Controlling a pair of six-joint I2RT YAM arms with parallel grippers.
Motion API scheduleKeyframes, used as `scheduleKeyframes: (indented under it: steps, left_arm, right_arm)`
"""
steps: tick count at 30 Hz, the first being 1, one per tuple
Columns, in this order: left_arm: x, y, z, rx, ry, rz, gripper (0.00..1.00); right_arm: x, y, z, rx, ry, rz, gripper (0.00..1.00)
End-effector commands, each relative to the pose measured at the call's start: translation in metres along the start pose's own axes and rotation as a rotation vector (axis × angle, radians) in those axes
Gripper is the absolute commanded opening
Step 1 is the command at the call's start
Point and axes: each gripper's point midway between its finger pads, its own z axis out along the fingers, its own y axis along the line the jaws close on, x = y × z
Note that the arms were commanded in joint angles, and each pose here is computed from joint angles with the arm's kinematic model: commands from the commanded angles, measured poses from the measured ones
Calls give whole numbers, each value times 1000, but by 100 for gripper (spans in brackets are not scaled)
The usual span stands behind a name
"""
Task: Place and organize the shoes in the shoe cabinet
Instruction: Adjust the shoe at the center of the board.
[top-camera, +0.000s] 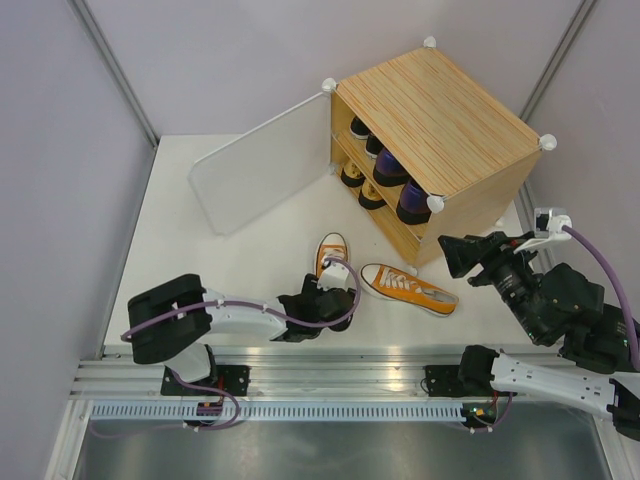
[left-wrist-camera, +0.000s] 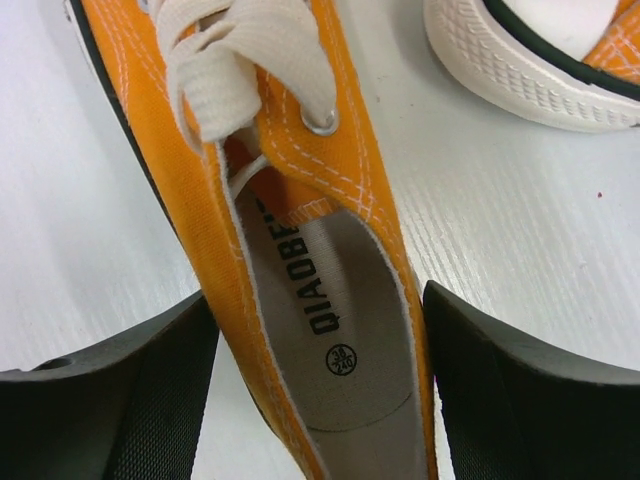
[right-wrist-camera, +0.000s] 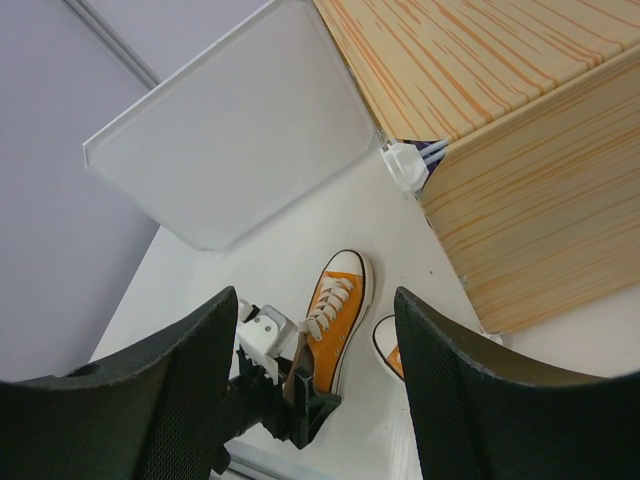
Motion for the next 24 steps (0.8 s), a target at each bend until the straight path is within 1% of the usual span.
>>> scheduleKeyframes:
  steps: [1, 2, 5, 7, 8, 9, 10, 11, 12, 15, 17, 19, 22, 24]
  left_arm:
    - [0, -33, -9, 219, 7, 137, 32]
    - [-5, -41, -13, 266, -15, 143, 31]
    - [0, -61, -26, 410, 16, 209, 28]
    - [1, -70, -32, 480, 21, 266, 28]
    - [3, -72, -35, 501, 29, 279, 30]
    - [6, -73, -38, 523, 42, 291, 35]
    - [6, -72, -39, 520, 45, 295, 47]
    - [5, -69, -39, 507, 44, 291, 53]
    - [5, -62, -38, 472, 43, 287, 68]
    - [2, -42, -36, 366, 39, 223, 84]
    - [0, -37, -36, 331, 40, 160, 89]
    - [-1, -38, -39, 331, 42, 92, 93]
    - [2, -39, -35, 308, 56, 12, 95]
    - [4, -38, -31, 285, 58, -15, 95]
  right_arm:
    - [0, -8, 1, 30, -13, -27, 68]
    - [0, -8, 1, 31, -14, -29, 69]
    - [0, -8, 1, 34, -15, -32, 69]
    - [-2, -10, 1, 40, -20, -32, 69]
    - [-1, -10, 1, 41, -18, -38, 69]
    - [-1, -10, 1, 40, -19, -38, 69]
    - [-2, -11, 0, 42, -23, -36, 69]
    - [-2, -11, 0, 42, -23, -39, 69]
    - [-2, -11, 0, 42, -23, -41, 69]
    - [-3, -12, -1, 42, -26, -42, 70]
    - [-2, -12, -1, 42, -25, -43, 70]
    - [-2, -13, -1, 42, -26, -42, 70]
    - [-4, -14, -2, 41, -32, -36, 70]
    - [-5, -14, -3, 40, -35, -35, 70]
